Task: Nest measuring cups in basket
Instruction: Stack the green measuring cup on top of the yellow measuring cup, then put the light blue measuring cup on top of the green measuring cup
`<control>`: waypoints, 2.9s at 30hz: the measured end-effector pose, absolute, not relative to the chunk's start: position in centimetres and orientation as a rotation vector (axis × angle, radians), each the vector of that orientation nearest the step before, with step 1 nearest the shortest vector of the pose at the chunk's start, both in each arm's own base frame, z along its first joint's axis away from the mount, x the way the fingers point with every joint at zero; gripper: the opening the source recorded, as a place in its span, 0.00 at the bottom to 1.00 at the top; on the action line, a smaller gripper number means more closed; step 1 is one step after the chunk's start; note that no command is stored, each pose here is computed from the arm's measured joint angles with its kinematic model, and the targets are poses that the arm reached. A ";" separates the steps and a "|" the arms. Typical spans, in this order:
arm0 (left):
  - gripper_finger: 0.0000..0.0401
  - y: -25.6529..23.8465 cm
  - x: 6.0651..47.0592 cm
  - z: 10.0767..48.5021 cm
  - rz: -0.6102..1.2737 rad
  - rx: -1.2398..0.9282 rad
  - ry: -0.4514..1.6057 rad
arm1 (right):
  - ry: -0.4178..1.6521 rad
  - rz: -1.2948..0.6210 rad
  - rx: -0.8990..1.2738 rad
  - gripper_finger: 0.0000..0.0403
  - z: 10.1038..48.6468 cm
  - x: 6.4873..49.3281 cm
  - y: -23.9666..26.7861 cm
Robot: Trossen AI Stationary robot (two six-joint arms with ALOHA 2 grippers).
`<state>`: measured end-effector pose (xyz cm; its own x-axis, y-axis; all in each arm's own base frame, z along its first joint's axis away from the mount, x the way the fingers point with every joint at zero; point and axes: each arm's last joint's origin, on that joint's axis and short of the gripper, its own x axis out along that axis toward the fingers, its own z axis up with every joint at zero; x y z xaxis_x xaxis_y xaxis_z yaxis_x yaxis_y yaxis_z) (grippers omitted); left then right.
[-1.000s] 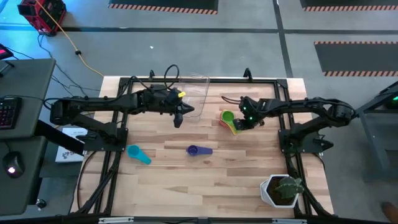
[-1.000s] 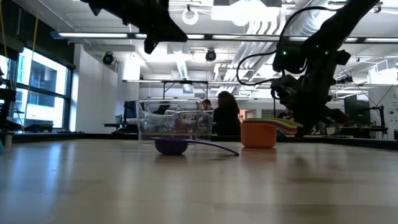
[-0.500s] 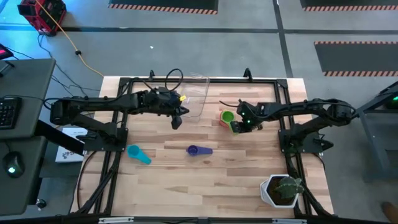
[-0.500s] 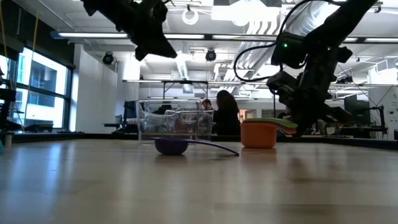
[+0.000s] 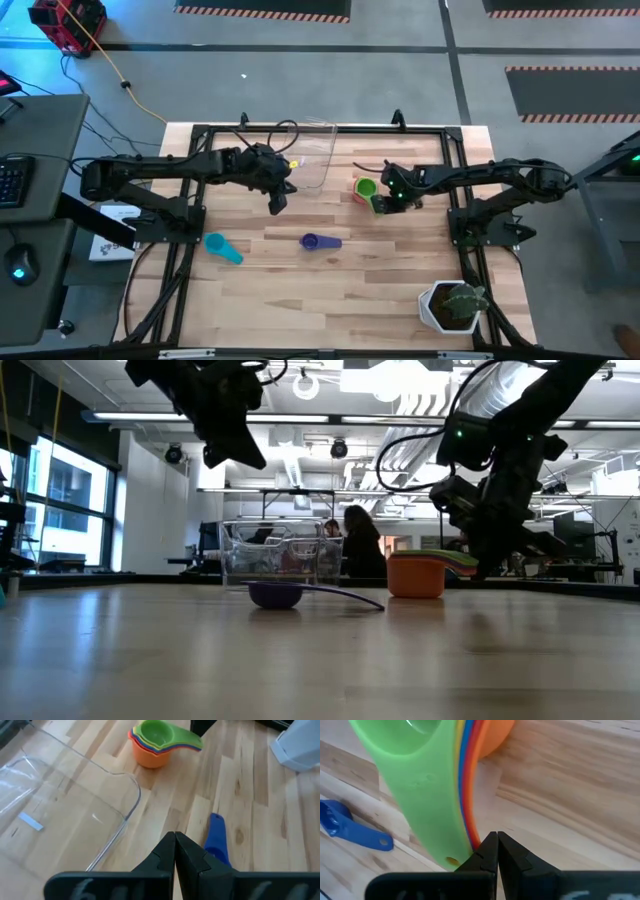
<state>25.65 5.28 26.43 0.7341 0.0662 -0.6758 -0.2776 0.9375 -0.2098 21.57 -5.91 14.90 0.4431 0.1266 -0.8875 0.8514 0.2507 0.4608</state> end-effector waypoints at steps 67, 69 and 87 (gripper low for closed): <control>0.64 -2.9 21.2 11.4 -0.375 -0.494 1.953 | 0.899 -0.580 0.991 0.00 18.5 20.2 -3.1; 0.63 -3.3 21.2 11.4 -0.407 -0.453 1.952 | 0.899 -0.580 0.992 0.00 18.5 20.3 -3.1; 0.03 -4.7 21.1 11.4 -0.526 -0.179 1.929 | 0.898 -0.579 0.994 0.00 18.5 20.3 -3.1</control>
<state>21.13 -4.65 11.36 -0.4119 -0.3590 -0.8376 0.1157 0.8911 -0.4388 20.26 -3.10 18.52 0.5234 -0.0220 -0.8518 0.7669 0.4479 0.4597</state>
